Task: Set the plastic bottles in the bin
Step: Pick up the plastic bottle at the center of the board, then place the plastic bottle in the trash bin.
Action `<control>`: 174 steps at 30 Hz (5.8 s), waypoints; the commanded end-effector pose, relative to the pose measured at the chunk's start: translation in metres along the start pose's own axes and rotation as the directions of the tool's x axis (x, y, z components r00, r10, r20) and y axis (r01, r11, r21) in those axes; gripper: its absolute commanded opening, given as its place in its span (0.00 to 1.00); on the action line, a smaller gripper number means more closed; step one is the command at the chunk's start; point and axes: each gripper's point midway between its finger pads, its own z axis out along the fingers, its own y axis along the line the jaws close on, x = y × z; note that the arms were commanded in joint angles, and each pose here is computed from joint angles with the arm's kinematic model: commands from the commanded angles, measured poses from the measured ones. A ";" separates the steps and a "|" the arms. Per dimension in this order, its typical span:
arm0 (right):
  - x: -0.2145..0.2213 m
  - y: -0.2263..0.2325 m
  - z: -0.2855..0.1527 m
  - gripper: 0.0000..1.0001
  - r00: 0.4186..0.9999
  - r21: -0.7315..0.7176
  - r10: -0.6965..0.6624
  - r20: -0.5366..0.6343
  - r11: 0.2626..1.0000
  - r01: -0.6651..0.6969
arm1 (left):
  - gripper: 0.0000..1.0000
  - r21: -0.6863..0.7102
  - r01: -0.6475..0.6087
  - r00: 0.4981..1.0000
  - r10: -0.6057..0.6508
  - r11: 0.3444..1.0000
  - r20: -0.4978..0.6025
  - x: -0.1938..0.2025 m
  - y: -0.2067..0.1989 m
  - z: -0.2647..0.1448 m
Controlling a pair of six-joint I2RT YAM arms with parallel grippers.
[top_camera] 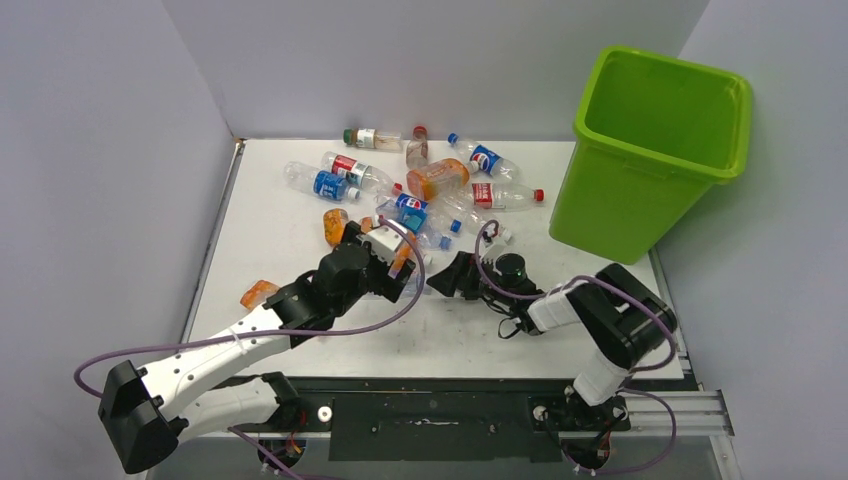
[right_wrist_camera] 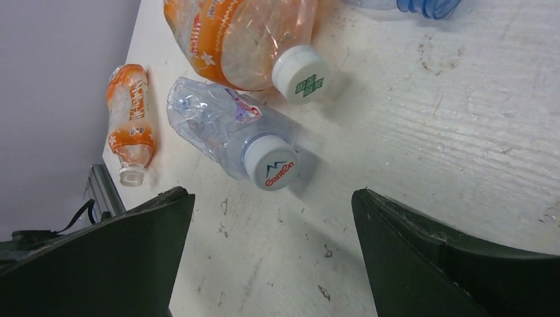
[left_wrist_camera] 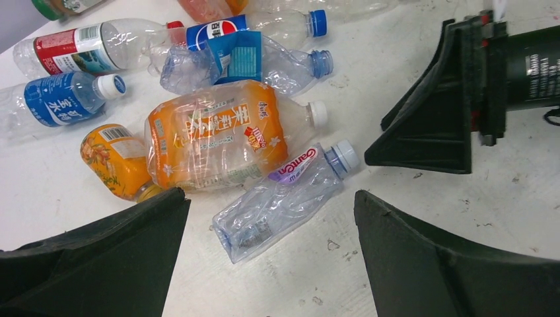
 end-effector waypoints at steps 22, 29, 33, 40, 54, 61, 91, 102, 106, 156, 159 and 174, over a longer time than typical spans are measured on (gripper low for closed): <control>0.024 0.003 0.048 0.50 0.989 -0.129 0.149 -0.001 0.980 -0.148 | 0.96 0.067 -0.003 0.994 -0.004 0.998 0.111 -0.027 -0.010 -0.012; 0.024 0.008 0.041 0.15 0.992 -0.137 0.123 -0.013 0.983 -0.124 | 0.96 0.067 -0.004 0.992 -0.004 0.998 0.124 -0.030 -0.010 -0.015; 0.013 0.021 0.022 0.05 0.993 -0.159 0.117 -0.010 0.980 -0.118 | 0.96 0.044 -0.006 0.989 0.000 0.999 0.147 -0.033 -0.005 -0.017; -0.013 0.043 -0.027 0.05 0.988 -0.009 -0.100 -0.119 0.995 0.100 | 0.96 0.076 -0.016 0.922 -0.015 0.997 0.387 -0.065 -0.002 -0.048; -0.089 0.119 -0.112 0.05 0.876 0.125 -0.401 -0.268 0.887 0.444 | 0.96 0.267 -0.411 0.754 0.161 0.872 0.637 -0.063 -0.053 -0.099; -0.093 0.164 -0.125 0.05 0.859 0.015 -0.443 -0.255 0.887 0.462 | 0.96 0.262 -0.530 0.749 0.301 0.807 0.590 -0.048 -0.070 -0.083; -0.082 0.259 -0.132 0.34 0.819 -0.158 -0.560 -0.129 0.827 0.540 | 0.32 0.251 -0.450 0.809 0.272 0.857 0.520 -0.056 -0.073 -0.066; -0.154 0.269 -0.202 0.92 0.775 -0.154 -0.319 0.546 0.871 0.467 | 0.22 0.622 -0.120 0.793 -0.303 0.774 0.529 -0.113 -0.114 -0.106; -0.152 0.267 -0.202 0.92 0.757 -0.199 -0.251 0.603 0.871 0.448 | 0.22 0.713 -0.035 0.774 -0.433 0.700 0.463 -0.115 -0.110 -0.105; -0.172 0.293 -0.163 0.05 0.731 -0.017 -0.519 0.443 0.811 0.585 | 0.96 0.711 -0.068 0.779 -0.407 0.700 0.476 -0.099 -0.108 -0.109; -0.229 0.288 -0.204 0.05 0.648 0.222 -0.590 0.481 0.797 0.561 | 0.96 0.690 -0.058 0.775 -0.403 0.722 0.487 -0.099 -0.104 -0.107; -0.373 0.244 -0.400 0.05 0.290 0.766 -0.709 0.642 0.602 -0.225 | 0.96 0.646 -0.022 0.788 -0.384 0.763 0.481 -0.099 -0.095 -0.098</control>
